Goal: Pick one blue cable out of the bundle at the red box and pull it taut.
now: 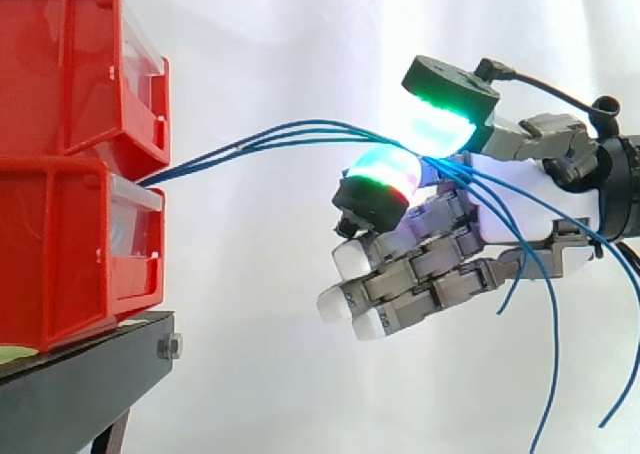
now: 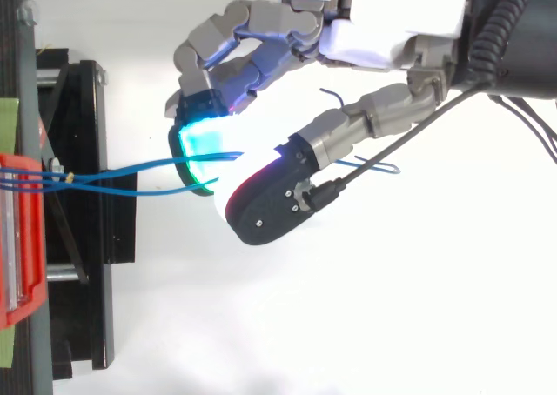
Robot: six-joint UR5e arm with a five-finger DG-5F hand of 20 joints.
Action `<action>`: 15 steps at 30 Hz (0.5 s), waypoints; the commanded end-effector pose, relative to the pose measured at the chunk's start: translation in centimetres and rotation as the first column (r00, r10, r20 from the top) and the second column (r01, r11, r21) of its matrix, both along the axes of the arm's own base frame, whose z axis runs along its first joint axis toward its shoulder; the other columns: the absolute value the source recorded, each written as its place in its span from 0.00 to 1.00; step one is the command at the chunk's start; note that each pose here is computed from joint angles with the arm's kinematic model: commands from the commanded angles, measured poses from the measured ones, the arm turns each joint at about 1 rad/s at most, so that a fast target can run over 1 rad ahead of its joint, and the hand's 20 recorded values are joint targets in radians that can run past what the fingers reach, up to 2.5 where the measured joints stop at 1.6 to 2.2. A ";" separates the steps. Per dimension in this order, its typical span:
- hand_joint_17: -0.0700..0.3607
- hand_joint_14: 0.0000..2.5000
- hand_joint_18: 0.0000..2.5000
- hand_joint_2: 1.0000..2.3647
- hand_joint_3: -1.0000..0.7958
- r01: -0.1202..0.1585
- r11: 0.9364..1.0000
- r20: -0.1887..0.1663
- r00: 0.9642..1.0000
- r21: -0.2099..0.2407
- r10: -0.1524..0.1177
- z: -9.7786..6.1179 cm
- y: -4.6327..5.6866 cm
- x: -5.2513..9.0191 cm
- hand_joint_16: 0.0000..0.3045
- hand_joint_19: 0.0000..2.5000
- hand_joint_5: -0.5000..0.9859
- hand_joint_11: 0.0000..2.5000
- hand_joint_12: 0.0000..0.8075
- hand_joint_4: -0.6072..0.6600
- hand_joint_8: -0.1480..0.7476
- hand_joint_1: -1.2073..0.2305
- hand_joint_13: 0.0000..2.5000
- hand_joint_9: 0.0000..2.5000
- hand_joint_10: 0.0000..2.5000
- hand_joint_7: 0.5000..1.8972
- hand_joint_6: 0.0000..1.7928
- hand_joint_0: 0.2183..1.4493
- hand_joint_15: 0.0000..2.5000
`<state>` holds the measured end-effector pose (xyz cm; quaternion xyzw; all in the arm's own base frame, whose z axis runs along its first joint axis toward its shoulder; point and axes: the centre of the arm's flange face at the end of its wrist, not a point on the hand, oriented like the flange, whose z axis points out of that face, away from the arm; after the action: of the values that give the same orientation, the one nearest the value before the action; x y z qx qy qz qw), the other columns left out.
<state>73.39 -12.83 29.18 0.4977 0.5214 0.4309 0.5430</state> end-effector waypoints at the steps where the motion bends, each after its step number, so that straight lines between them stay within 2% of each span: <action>1: 0.43 0.00 0.16 0.01 0.33 0.001 1.000 -0.001 1.000 0.000 -0.001 0.0 -0.1 0.0 0.17 0.09 0.28 0.14 0.41 0.56 0.41 0.31 0.22 0.39 0.00 0.55 0.47 0.33 0.10; 4: 0.43 0.00 0.17 0.01 0.39 -0.001 1.000 0.001 1.000 0.000 0.001 0.1 0.1 0.0 0.17 0.09 0.26 0.16 0.43 0.59 0.45 0.25 0.22 0.37 0.00 0.51 0.49 0.34 0.10; 6: 0.44 0.00 0.18 0.01 0.42 -0.001 1.000 -0.001 1.000 0.000 0.001 0.0 0.1 0.0 0.17 0.08 0.26 0.16 0.43 0.59 0.46 0.22 0.22 0.36 0.00 0.53 0.49 0.35 0.10; 8: 0.44 0.00 0.18 0.01 0.41 0.001 1.000 -0.004 1.000 0.000 -0.001 -0.1 -0.1 0.0 0.17 0.09 0.26 0.16 0.43 0.59 0.45 0.22 0.22 0.36 0.00 0.51 0.49 0.35 0.10; 9: 0.44 0.00 0.18 0.01 0.40 -0.001 1.000 -0.002 1.000 0.000 0.001 0.0 0.1 0.0 0.17 0.09 0.26 0.15 0.43 0.60 0.43 0.23 0.22 0.37 0.00 0.50 0.49 0.34 0.10; 10: 0.44 0.00 0.17 0.01 0.35 -0.001 1.000 -0.002 1.000 0.000 0.001 0.0 0.1 0.0 0.17 0.09 0.27 0.14 0.42 0.62 0.40 0.26 0.22 0.38 0.00 0.56 0.47 0.32 0.10; 11: 0.44 0.00 0.17 0.01 0.33 -0.001 1.000 -0.002 1.000 0.000 0.001 0.0 0.1 0.0 0.17 0.09 0.28 0.14 0.42 0.61 0.39 0.29 0.22 0.39 0.00 0.56 0.46 0.31 0.10; 15: 0.43 0.00 0.17 0.01 0.34 -0.001 1.000 0.001 1.000 0.000 0.001 0.1 0.1 0.0 0.17 0.10 0.30 0.12 0.41 0.57 0.37 0.33 0.22 0.42 0.00 0.53 0.44 0.30 0.09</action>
<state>73.37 -12.79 29.11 0.4979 0.5221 0.4305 0.5424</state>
